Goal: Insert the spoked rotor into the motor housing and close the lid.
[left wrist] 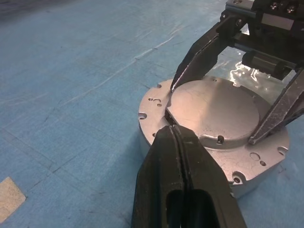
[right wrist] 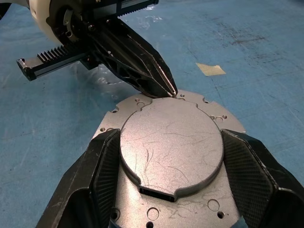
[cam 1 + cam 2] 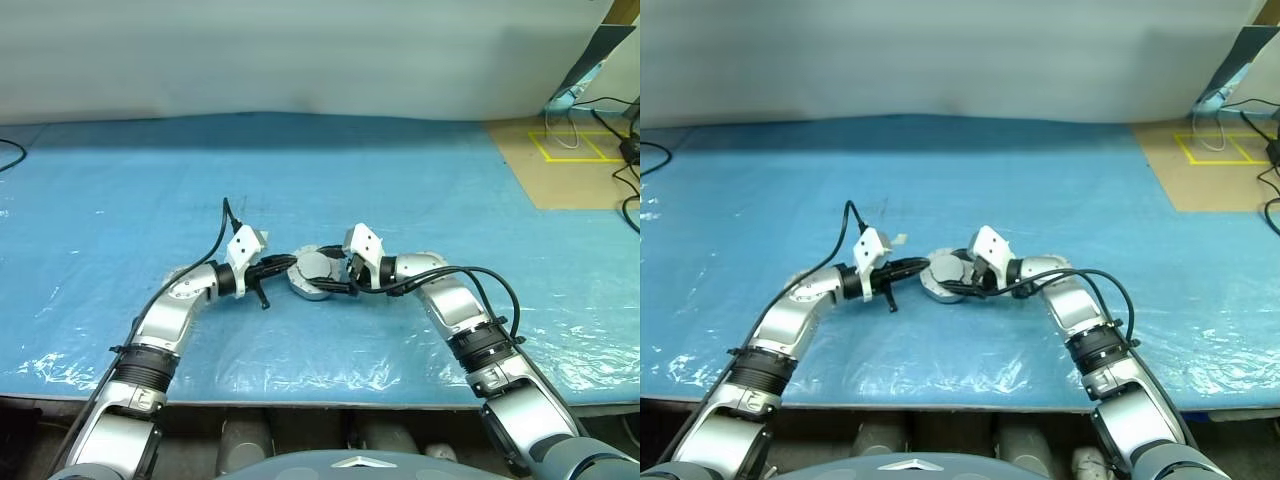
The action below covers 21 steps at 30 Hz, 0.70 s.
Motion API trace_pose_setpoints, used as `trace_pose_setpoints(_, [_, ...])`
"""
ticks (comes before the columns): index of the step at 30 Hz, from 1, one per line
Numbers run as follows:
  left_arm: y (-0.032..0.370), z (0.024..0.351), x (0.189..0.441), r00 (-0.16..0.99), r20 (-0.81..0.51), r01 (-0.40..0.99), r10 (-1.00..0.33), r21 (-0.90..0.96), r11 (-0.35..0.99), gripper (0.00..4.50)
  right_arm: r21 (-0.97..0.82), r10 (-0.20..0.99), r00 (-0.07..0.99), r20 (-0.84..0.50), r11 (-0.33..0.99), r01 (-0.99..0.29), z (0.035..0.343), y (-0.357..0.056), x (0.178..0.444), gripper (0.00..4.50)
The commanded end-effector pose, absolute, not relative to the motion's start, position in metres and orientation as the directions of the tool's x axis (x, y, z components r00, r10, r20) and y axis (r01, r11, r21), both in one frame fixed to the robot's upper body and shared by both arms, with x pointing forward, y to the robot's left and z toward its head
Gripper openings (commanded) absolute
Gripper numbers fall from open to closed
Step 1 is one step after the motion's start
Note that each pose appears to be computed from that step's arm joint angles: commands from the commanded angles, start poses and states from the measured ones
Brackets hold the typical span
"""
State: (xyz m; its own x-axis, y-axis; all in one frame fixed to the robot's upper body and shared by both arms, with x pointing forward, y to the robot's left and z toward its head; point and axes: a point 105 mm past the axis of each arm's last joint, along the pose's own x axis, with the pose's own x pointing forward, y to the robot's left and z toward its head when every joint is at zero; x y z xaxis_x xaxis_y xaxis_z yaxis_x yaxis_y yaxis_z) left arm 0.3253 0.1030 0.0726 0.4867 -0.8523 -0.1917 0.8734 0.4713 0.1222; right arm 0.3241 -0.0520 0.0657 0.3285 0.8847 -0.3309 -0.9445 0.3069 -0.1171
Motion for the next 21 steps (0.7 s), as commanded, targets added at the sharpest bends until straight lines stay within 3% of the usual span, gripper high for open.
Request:
trace_pose_setpoints(1, [0.098,0.059,0.318,0.441,-0.237,0.897,-0.865,0.105,0.429,0.00,-0.038,0.807,0.380,-0.451,0.408,-0.912,0.032,-0.079,0.325,3.99])
trace_pose_setpoints(3, [0.098,0.060,0.319,0.443,-0.234,0.897,-0.866,0.107,0.430,0.00,-0.054,0.813,0.428,-0.395,0.444,-0.894,0.048,-0.077,0.335,4.47])
trace_pose_setpoints(9, [0.098,0.063,0.321,0.453,-0.218,0.891,-0.864,0.088,0.445,0.00,-0.110,0.868,0.448,-0.213,0.435,-0.894,0.112,-0.073,0.329,4.47])
trace_pose_setpoints(13, [0.099,0.062,0.322,0.456,-0.225,0.890,-0.861,0.097,0.446,0.00,-0.148,0.906,0.398,-0.143,0.378,-0.914,0.145,-0.077,0.316,4.47])
trace_pose_setpoints(16, [0.099,0.061,0.323,0.455,-0.228,0.890,-0.861,0.098,0.444,0.00,-0.110,0.925,0.359,-0.125,0.347,-0.931,0.154,-0.078,0.306,4.47])
trace_pose_setpoints(21, [0.100,0.061,0.324,0.453,-0.231,0.891,-0.861,0.102,0.442,0.00,0.023,0.909,0.396,-0.128,0.402,-0.915,0.151,-0.088,0.306,4.47])
